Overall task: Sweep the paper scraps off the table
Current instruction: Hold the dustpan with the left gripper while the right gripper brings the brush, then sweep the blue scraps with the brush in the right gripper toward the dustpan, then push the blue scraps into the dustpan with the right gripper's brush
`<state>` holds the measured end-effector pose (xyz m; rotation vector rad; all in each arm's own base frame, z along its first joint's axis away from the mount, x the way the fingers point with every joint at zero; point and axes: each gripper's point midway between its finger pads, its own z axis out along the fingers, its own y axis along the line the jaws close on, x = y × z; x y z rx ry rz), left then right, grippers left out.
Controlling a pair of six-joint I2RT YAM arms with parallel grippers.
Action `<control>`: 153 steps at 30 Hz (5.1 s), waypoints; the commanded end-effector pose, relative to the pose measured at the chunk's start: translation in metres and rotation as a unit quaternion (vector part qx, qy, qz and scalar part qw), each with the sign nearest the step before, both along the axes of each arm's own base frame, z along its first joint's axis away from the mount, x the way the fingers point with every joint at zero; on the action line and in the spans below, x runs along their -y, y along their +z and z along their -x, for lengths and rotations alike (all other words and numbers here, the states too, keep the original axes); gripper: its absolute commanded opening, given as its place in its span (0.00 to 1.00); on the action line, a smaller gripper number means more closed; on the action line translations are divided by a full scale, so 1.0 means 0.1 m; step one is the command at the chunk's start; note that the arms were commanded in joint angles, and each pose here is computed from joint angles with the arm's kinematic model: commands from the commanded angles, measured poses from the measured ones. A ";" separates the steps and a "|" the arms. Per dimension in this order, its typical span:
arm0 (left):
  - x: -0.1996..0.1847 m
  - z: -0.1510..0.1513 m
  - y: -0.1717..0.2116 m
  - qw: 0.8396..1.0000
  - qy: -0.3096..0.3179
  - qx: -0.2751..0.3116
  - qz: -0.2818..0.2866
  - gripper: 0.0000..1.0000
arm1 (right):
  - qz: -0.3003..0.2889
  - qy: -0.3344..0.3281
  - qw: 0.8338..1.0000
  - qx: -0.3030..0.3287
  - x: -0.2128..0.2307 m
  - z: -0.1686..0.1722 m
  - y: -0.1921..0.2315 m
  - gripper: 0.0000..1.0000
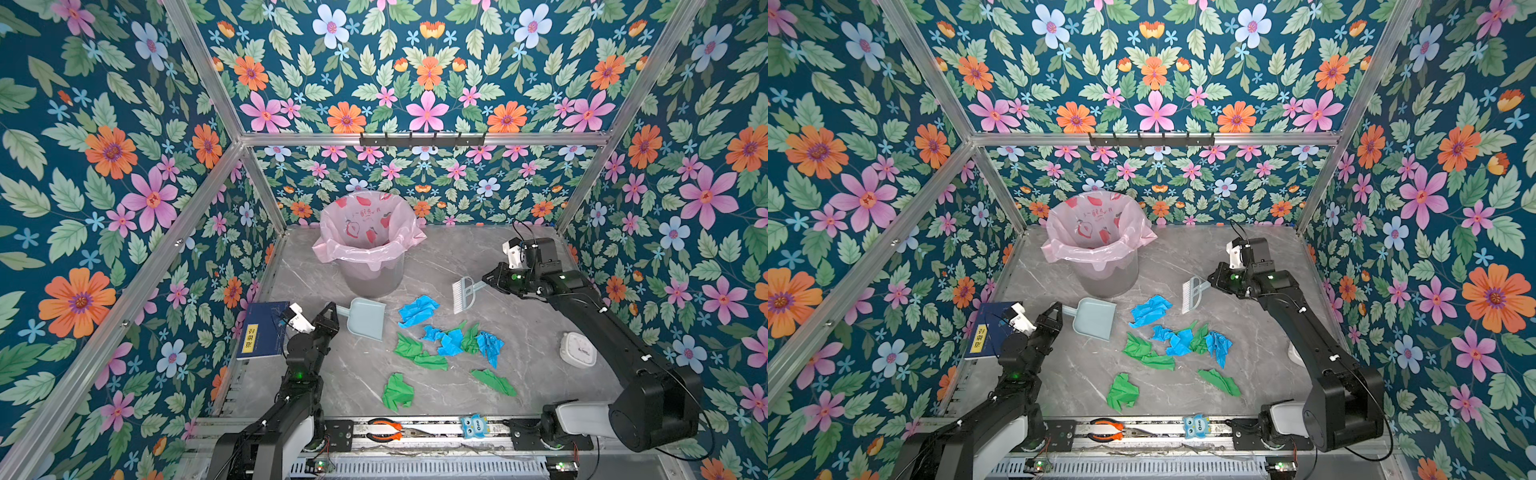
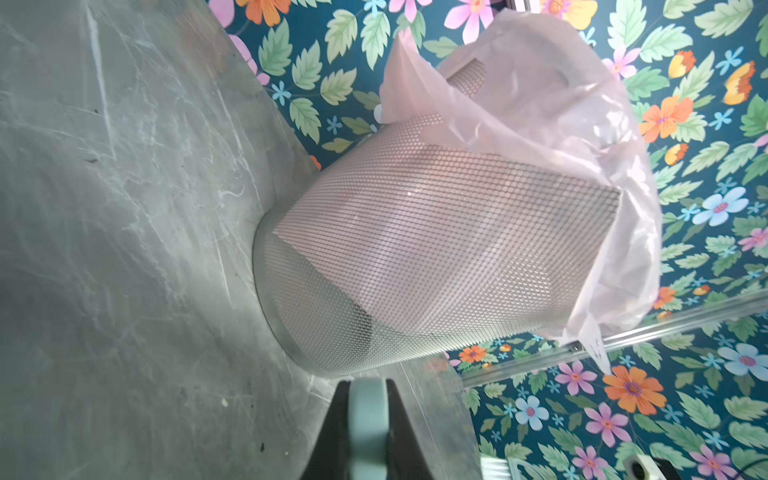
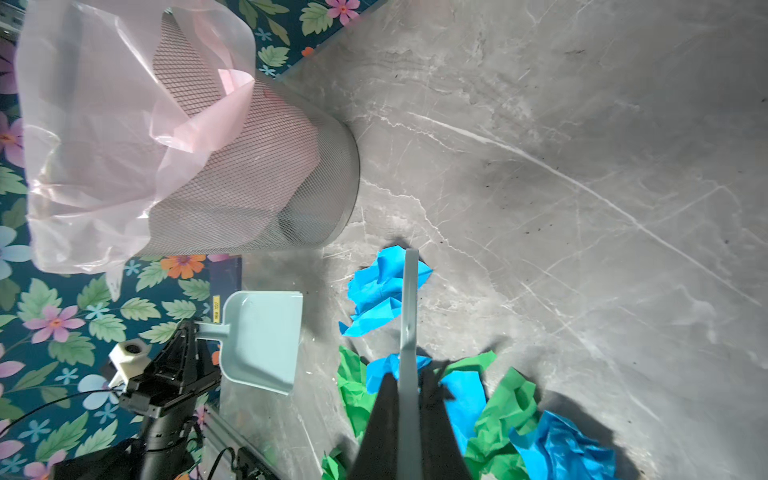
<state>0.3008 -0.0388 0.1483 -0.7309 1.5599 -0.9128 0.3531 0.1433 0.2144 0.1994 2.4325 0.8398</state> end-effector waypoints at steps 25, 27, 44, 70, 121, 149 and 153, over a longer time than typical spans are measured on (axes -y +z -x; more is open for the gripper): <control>0.17 -0.14 -0.43 0.998 0.037 -0.028 -0.033 0.00 | 0.147 0.016 0.989 0.005 -0.04 -0.28 -0.31 0.00; 0.16 -0.15 -0.44 0.998 0.042 -0.030 -0.034 0.00 | 0.155 0.019 0.988 0.010 -0.08 -0.31 -0.33 0.00; 0.42 -0.35 -0.54 0.999 0.019 -0.023 0.013 0.00 | 0.172 0.035 0.985 0.008 -0.29 -0.48 -0.51 0.00; 0.50 -0.44 -0.69 0.999 0.007 -0.042 0.016 0.00 | 0.168 0.117 0.979 0.012 -1.28 -0.40 -0.61 0.00; 0.62 -0.53 -0.77 0.998 -0.017 -0.051 0.028 0.00 | 0.161 0.087 0.983 0.009 -1.53 -0.21 -0.50 0.00; 0.72 -0.57 -0.80 0.997 -0.038 -0.055 0.043 0.00 | 0.116 0.050 0.991 0.033 -1.91 -0.45 -0.39 0.00; 0.74 -0.59 -0.81 0.996 -0.041 -0.059 0.052 0.00 | 0.111 0.051 0.992 0.042 -1.96 -0.50 -0.28 0.00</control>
